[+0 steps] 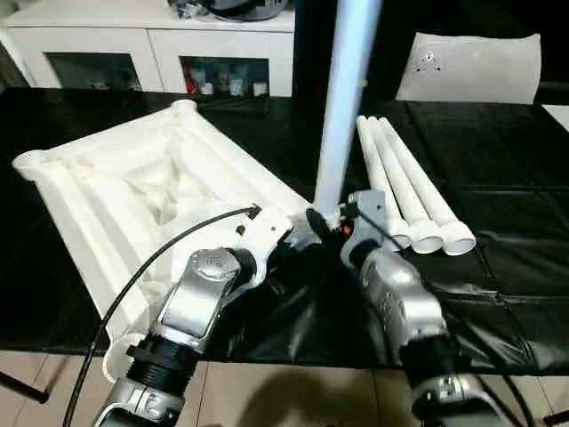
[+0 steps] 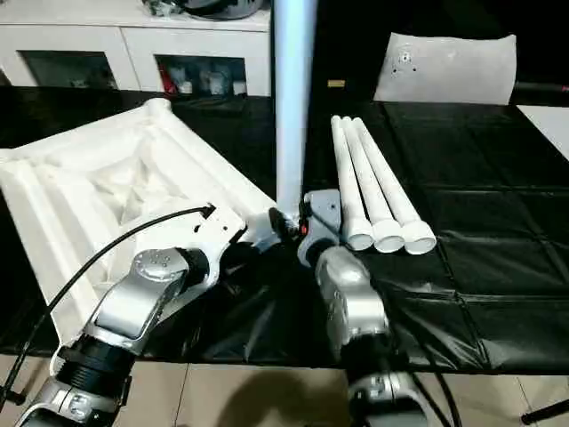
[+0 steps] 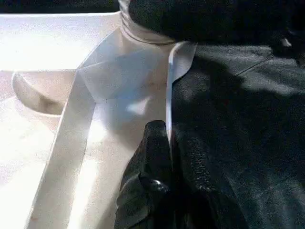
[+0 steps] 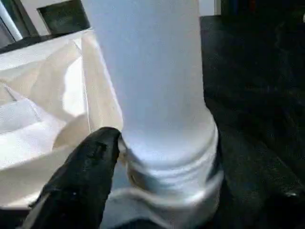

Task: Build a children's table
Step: Rotate leg to tighten

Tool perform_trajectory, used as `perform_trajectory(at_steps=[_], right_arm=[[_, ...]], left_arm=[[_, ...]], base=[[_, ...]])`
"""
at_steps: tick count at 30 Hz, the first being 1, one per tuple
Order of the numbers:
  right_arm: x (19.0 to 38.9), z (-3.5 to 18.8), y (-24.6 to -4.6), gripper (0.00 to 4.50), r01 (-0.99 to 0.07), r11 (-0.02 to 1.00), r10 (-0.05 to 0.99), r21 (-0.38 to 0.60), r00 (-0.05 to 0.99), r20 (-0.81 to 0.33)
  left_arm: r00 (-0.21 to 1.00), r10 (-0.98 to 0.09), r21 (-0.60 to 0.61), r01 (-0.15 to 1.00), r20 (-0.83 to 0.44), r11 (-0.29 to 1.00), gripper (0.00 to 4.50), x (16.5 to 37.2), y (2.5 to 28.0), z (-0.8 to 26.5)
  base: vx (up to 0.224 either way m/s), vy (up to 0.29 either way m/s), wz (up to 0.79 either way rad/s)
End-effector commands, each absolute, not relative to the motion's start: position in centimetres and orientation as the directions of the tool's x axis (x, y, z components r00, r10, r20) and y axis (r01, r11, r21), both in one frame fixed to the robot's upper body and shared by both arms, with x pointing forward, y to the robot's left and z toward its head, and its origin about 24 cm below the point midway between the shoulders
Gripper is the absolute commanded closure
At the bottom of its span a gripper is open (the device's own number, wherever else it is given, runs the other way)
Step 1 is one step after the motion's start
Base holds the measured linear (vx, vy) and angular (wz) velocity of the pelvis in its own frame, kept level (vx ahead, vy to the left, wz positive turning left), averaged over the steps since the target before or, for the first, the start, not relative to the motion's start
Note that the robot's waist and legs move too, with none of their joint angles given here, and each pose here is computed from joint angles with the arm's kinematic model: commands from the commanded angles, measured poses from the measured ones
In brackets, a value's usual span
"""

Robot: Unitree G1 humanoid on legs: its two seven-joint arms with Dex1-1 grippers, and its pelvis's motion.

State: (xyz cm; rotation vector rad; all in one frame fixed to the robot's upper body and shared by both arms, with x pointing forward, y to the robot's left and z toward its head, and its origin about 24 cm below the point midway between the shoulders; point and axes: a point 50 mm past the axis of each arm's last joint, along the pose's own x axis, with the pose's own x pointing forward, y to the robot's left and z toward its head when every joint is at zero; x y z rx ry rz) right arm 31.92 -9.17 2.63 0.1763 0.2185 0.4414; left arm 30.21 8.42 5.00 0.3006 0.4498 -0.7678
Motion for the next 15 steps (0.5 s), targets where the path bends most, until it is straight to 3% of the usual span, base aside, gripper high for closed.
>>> perform_trajectory(at_steps=[1,8,11,14,15], right_arm=[[30.4,1.0,-8.2,0.71,-0.484,0.843,0.532,0.236,0.818,-0.221],[29.5,2.2,-11.5,0.20,-0.567,0.805,0.590,0.175,0.797,-0.131],[28.5,3.2,-13.9,0.09,-0.689,0.718,0.696,0.099,0.710,-0.106],[28.3,3.8,-14.8,0.09,-0.732,0.678,0.734,0.068,0.669,-0.116],[28.2,4.6,-15.9,0.09,-0.785,0.618,0.782,0.038,0.608,-0.136]], left_arm=[[0.630,-0.598,0.159,0.742,-0.495,0.651,4.50,30.6,8.7,5.5],[0.547,-0.640,0.204,0.822,-0.540,0.531,4.50,30.3,10.4,5.0],[0.470,-0.663,0.195,0.873,-0.583,0.447,4.50,30.1,11.5,4.8],[0.428,-0.680,0.195,0.898,-0.595,0.394,4.50,30.0,11.9,4.7],[0.354,-0.703,0.192,0.934,-0.617,0.302,4.50,29.8,12.4,4.7]], base=[[0.000,0.000,0.00],[0.000,0.000,0.00],[0.000,0.000,0.00],[0.000,0.000,0.00],[0.000,0.000,0.00]])
